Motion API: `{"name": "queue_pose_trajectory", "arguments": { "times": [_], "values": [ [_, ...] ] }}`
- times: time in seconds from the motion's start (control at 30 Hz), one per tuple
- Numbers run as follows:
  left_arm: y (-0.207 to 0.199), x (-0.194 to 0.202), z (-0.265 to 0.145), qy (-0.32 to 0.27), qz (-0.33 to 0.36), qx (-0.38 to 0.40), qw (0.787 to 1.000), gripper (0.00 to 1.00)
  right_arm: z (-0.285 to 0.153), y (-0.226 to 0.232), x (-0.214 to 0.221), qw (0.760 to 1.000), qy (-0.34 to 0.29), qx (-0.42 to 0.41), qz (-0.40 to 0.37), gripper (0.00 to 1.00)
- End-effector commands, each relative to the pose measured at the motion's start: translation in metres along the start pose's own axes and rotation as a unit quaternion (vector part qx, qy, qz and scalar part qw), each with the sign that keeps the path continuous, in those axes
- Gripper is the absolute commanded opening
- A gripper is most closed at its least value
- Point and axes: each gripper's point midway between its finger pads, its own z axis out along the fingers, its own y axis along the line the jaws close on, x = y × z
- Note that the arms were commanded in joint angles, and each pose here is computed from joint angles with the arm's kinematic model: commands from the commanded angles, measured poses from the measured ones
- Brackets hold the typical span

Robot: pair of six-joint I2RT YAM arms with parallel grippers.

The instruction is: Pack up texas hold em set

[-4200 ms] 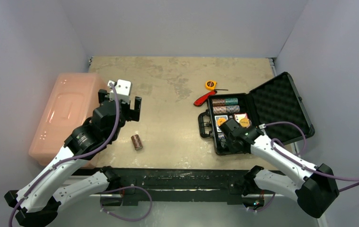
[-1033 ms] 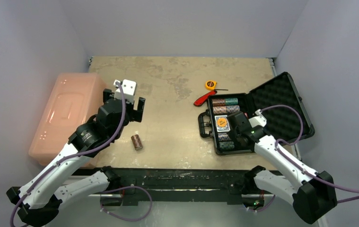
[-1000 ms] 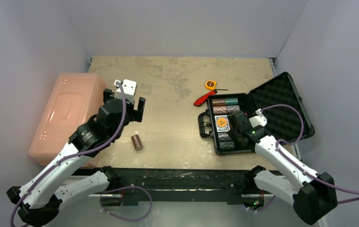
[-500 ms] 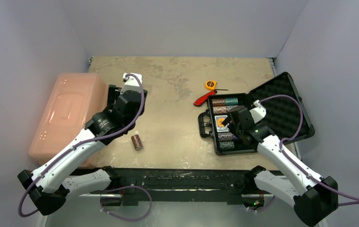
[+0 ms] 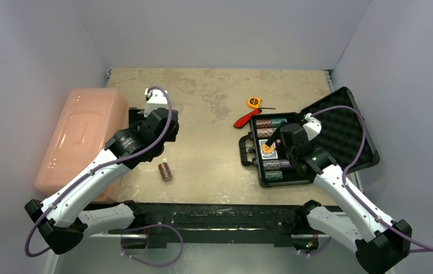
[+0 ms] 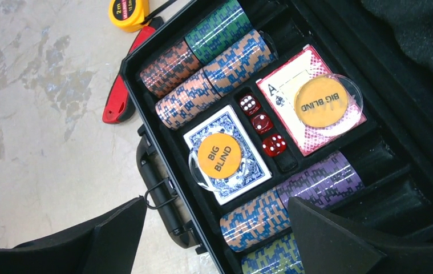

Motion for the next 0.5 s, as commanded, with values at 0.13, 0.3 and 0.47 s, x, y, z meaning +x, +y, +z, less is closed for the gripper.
{"name": "queue_pose_trajectory", "arguments": {
  "times": [0.13,0.3,0.47],
  "values": [
    [-0.004,0.063,-0.002,0.1,-0.097,0.027,0.99,0.95,-0.017,0.019,-0.027,0.997,-0.038,-0.053,-0.037,0.99],
    [-0.007,0.096,0.005,0.153,-0.12,0.024,0.981,0.95,-0.019,0.023,-0.021,0.996,-0.027,-0.072,-0.042,0.99],
    [-0.021,0.128,0.015,0.206,-0.147,0.037,0.967,0.94,-0.022,0.031,-0.017,0.993,-0.021,-0.106,-0.052,0.99]
  ]
}}
